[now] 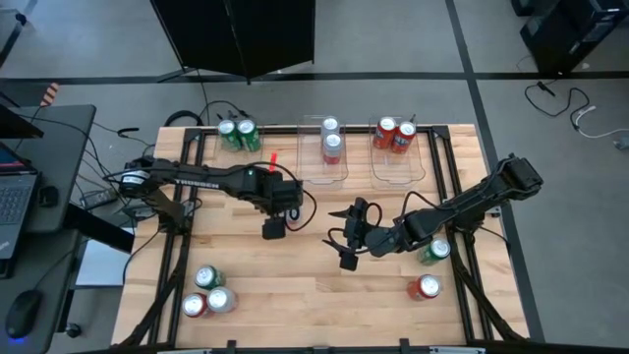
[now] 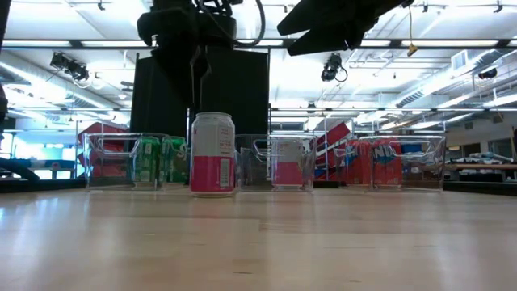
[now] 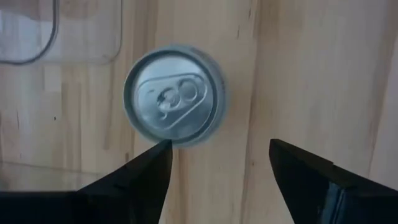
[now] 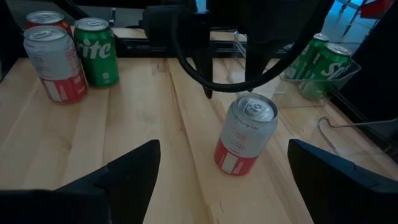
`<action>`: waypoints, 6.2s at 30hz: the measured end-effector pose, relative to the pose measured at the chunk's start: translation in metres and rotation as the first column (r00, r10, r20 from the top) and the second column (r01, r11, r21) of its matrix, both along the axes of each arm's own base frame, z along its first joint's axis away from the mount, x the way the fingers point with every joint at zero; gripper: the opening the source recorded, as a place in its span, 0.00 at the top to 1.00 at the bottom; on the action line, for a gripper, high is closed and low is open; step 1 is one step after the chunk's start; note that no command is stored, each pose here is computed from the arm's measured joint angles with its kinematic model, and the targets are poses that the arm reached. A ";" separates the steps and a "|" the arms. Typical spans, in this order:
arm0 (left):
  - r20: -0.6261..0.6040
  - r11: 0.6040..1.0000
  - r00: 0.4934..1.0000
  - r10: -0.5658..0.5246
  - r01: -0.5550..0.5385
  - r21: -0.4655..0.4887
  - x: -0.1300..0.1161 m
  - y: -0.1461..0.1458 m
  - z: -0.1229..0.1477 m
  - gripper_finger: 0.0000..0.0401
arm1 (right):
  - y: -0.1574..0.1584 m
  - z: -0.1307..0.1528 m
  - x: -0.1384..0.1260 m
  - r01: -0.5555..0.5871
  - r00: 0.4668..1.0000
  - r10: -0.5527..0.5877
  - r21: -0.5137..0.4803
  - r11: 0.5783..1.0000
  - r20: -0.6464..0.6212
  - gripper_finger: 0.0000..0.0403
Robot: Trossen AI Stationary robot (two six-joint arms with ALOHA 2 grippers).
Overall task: Sort soda cans
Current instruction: Put the pink-white soda can into the middle transparent bin, then put the red soda can into the right transparent bin
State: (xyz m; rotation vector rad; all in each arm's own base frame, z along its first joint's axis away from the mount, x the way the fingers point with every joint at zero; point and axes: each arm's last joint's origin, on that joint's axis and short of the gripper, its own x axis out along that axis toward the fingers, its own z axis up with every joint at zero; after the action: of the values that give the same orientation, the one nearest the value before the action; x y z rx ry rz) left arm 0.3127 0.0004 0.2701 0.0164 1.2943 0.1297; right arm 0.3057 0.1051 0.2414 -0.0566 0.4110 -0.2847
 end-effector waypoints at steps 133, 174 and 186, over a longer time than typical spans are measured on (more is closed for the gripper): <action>0.095 0.981 0.987 -0.128 0.112 0.159 0.028 0.287 -0.009 0.26 | -0.020 -0.003 0.007 -0.006 0.999 0.007 0.034 0.999 -0.035 0.26; 0.002 0.962 0.999 -0.052 0.050 0.269 0.034 0.290 0.018 0.24 | -0.020 -0.001 0.008 -0.007 1.000 0.008 0.041 0.999 -0.012 0.19; 0.138 0.995 0.986 -0.090 0.082 0.064 0.029 0.274 0.043 0.90 | -0.008 -0.005 0.001 -0.037 0.997 0.038 0.020 0.999 -0.070 0.47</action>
State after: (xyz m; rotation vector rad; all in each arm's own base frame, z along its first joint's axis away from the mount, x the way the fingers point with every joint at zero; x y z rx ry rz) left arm 0.3418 0.2745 0.3128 0.1108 1.1463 0.0930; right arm 0.3065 0.0970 0.2360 -0.0562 0.4818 -0.2421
